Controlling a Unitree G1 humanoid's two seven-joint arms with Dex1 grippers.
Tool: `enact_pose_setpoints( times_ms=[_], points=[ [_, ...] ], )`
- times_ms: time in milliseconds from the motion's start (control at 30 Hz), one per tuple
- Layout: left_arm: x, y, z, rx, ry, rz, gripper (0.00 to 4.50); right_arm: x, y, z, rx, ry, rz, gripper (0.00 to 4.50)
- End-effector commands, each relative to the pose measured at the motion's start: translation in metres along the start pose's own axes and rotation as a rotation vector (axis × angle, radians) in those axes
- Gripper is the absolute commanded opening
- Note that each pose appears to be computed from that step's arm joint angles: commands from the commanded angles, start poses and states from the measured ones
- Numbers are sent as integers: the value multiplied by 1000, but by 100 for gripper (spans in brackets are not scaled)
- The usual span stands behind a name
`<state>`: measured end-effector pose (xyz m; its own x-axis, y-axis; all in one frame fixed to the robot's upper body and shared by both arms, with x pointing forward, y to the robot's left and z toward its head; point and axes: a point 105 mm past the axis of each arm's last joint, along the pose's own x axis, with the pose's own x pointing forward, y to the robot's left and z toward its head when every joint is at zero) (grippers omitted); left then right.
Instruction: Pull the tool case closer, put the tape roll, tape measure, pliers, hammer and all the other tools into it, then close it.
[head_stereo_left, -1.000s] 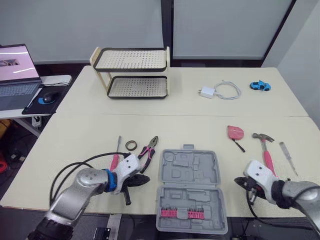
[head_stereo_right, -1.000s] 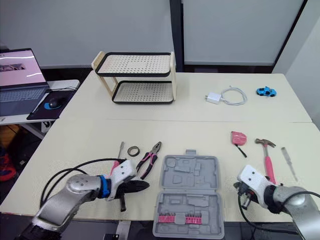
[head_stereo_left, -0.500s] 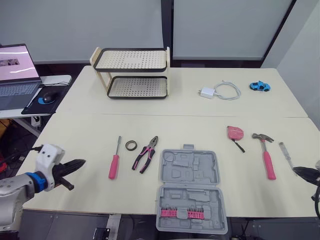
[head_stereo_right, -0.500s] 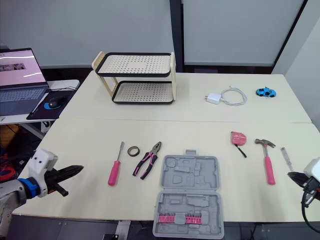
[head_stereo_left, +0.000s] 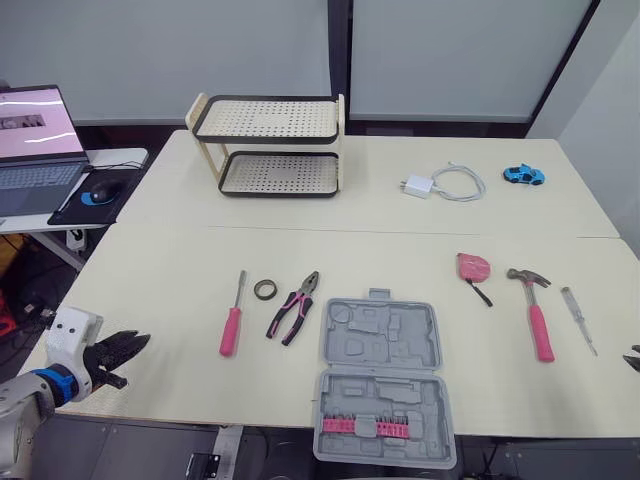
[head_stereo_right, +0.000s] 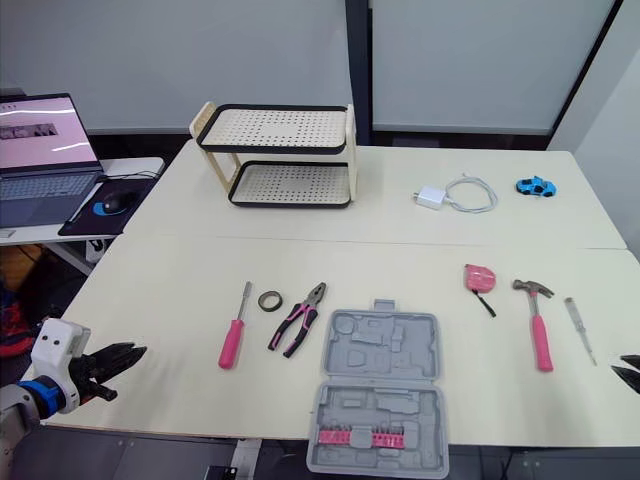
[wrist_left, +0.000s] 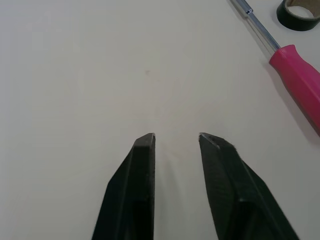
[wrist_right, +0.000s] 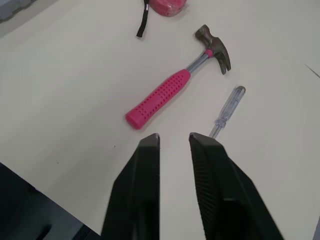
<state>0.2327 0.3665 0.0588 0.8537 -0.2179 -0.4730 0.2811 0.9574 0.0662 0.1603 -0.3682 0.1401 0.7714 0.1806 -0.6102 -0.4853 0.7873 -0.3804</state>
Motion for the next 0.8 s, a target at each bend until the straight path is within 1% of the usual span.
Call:
enact_pose_setpoints(
  times_ms=[33, 133, 200, 233, 367, 533, 633, 800],
  points=[
    [-5, 5, 8, 5, -42, 25, 262, -5, -10, 6, -40, -2, -13, 238],
    [-5, 4, 6, 6, -38, 20, 354, -4, -11, 4, -42, 7, 4, 339],
    [-6, 4, 5, 8, -36, 20, 422, -4, -11, 3, -42, 12, 14, 414],
    [-6, 4, 5, 9, -35, 20, 447, -4, -12, 3, -42, 12, 16, 446],
    [-7, 3, 5, 19, -33, 14, 447, -2, -11, 4, -48, 8, 26, 446],
    [-7, 3, 9, 76, -25, -5, 447, 5, 6, 26, -103, -46, 101, 446],
    [-8, -1, 17, 121, -25, -47, 447, 13, 26, 57, -140, -132, 175, 446],
    [-5, -8, 35, 217, -4, -125, 447, 28, 74, 107, -187, -277, 378, 446]
  ],
)
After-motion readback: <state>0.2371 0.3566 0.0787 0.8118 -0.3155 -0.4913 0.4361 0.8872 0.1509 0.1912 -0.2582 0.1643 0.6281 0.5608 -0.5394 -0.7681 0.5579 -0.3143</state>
